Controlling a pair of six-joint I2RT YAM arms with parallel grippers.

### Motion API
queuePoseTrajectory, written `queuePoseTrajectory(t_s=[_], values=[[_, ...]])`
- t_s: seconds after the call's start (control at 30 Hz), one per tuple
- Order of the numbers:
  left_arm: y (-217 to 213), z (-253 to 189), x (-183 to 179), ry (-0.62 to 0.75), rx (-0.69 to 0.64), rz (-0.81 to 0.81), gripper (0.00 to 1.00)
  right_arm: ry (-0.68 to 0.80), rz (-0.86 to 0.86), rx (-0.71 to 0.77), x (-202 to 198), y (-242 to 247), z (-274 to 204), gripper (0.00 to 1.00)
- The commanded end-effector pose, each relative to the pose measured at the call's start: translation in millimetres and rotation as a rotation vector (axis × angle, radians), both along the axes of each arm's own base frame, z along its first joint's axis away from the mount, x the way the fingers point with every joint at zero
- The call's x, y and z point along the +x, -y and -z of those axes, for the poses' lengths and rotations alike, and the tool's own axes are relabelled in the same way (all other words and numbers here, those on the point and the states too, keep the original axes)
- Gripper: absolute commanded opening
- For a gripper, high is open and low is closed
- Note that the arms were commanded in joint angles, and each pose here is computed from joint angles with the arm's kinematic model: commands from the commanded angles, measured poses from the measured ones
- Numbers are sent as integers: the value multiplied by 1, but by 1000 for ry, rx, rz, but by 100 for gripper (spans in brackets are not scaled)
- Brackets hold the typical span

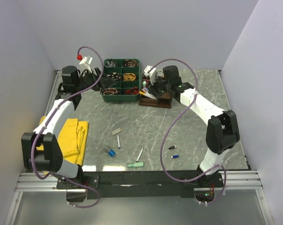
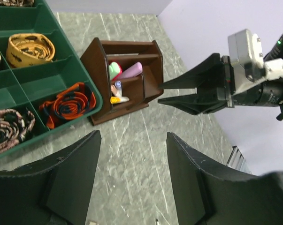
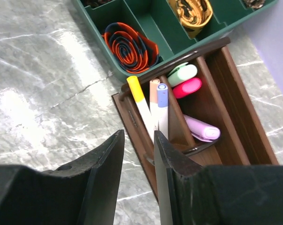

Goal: Sort the stationery into containers
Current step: Pick up the pen from the center of the board.

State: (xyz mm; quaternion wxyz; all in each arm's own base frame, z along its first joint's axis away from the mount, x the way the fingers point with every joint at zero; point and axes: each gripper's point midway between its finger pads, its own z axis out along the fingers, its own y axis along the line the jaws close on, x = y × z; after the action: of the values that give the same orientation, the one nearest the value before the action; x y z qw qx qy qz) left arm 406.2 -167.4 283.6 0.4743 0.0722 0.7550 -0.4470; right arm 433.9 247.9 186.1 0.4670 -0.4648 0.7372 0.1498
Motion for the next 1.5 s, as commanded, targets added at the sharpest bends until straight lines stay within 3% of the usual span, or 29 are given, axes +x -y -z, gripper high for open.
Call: queuePoseTrajectory(t_s=[0.0,0.17,0.27,0.43,0.57,0.7,1.1,1.47], values=[[-3,-17,-14,62,51,-14,63,-45,-13,43,-12,-6,-6,38],[-6,21,-40,-78,138,-47,65,-65,-126,136,-71,-6,-33,38],[-1,52,-64,-107,293,-10,65,-90,-236,151,-123,-6,-32,42],[-1,83,-98,-152,402,15,67,-304,-143,213,-172,9,-15,45],[-10,120,-129,-329,403,-55,61,-315,-89,249,-198,22,-7,47],[-18,139,-137,-464,398,-182,48,-331,-9,272,-206,32,4,48],[2,204,-171,-717,575,-130,36,-321,80,388,-209,38,-22,53],[7,232,-183,-791,640,-105,39,-265,78,422,-207,43,-37,55]])
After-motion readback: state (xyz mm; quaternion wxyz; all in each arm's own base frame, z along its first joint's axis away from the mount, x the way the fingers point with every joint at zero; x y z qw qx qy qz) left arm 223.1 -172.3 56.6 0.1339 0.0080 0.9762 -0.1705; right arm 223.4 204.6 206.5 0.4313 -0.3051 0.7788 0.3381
